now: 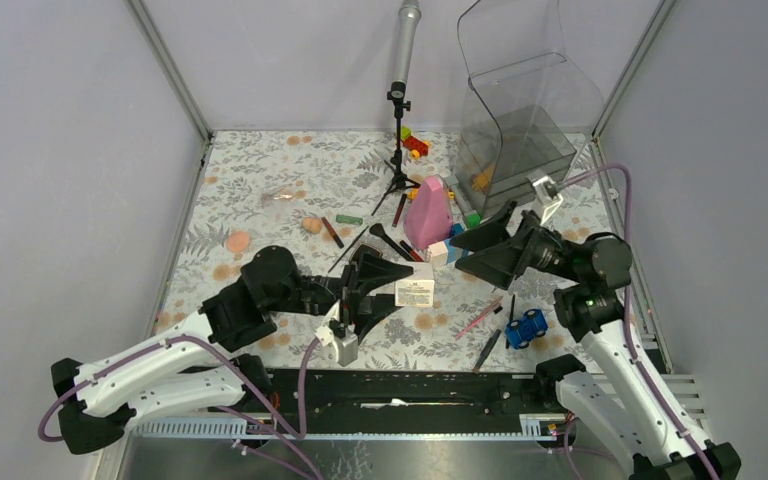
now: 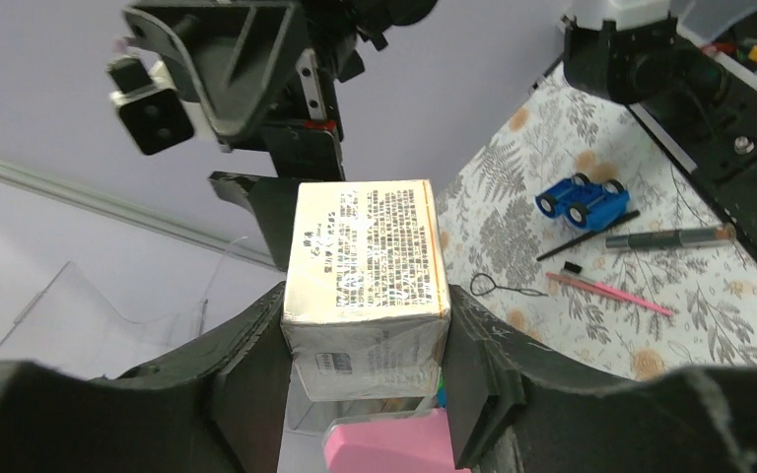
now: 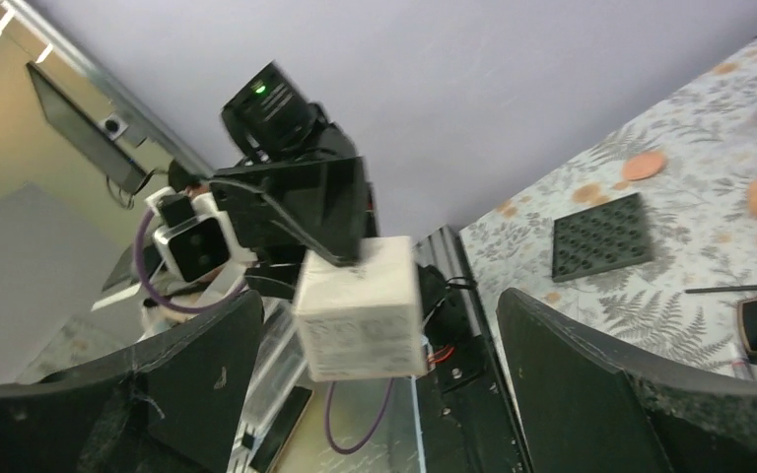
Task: Organize the makeup
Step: Pick up the makeup from the center of the board, then place the makeup in the storage box.
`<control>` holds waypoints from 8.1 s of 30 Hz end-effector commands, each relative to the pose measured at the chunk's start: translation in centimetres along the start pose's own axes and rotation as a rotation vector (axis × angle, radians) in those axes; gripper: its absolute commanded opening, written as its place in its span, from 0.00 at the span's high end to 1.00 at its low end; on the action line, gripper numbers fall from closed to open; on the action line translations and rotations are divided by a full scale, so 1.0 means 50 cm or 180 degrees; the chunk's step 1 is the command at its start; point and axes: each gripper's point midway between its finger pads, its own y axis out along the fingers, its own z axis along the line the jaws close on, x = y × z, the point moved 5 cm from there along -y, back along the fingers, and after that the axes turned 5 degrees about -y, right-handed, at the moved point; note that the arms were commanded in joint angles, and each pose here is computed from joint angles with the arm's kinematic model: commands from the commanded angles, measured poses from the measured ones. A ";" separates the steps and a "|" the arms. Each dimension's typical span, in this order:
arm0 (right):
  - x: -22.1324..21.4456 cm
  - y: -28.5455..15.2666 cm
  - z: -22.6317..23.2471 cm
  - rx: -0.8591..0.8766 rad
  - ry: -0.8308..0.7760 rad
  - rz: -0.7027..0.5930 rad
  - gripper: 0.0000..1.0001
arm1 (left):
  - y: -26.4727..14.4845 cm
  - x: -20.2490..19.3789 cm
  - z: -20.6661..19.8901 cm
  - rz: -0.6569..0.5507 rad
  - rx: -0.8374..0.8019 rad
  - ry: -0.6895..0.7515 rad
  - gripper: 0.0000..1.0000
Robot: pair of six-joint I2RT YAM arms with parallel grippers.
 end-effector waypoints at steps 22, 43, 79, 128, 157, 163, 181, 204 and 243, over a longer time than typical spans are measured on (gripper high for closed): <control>-0.061 0.071 0.045 0.0424 -0.1182 0.1267 0.04 | -0.037 0.044 0.003 0.0033 -0.0378 0.0625 1.00; -0.100 0.141 0.029 0.0705 -0.1346 0.1911 0.04 | -0.031 0.032 0.015 0.0197 -0.0503 0.0857 1.00; -0.126 0.141 0.016 0.0767 -0.1137 0.2218 0.44 | -0.035 0.007 0.019 0.0477 -0.0527 0.0936 1.00; 0.106 -0.210 -0.326 -0.5125 -0.1305 0.0934 0.85 | -0.199 -0.139 0.035 0.2435 0.3598 -0.3270 0.01; 0.325 -0.081 -0.725 -0.3964 -0.1659 0.1586 0.96 | -0.238 -0.188 -0.020 0.2422 0.3824 -0.2948 0.01; 0.307 -0.056 -0.787 -0.3792 -0.1448 0.1546 0.97 | -0.239 -0.203 -0.041 0.2489 0.3734 -0.2922 0.01; 0.233 -0.053 -0.826 -0.3727 -0.1332 0.1485 0.99 | -0.229 -0.227 -0.059 0.2660 0.3601 -0.2908 0.01; 0.294 -0.053 -0.739 -0.3831 -0.1487 0.1208 0.96 | -0.228 -0.236 -0.061 0.2688 0.3578 -0.2941 0.01; 0.178 -0.081 -0.855 -0.3679 -0.1543 0.1668 0.85 | -0.225 -0.246 -0.063 0.2712 0.3535 -0.2984 0.01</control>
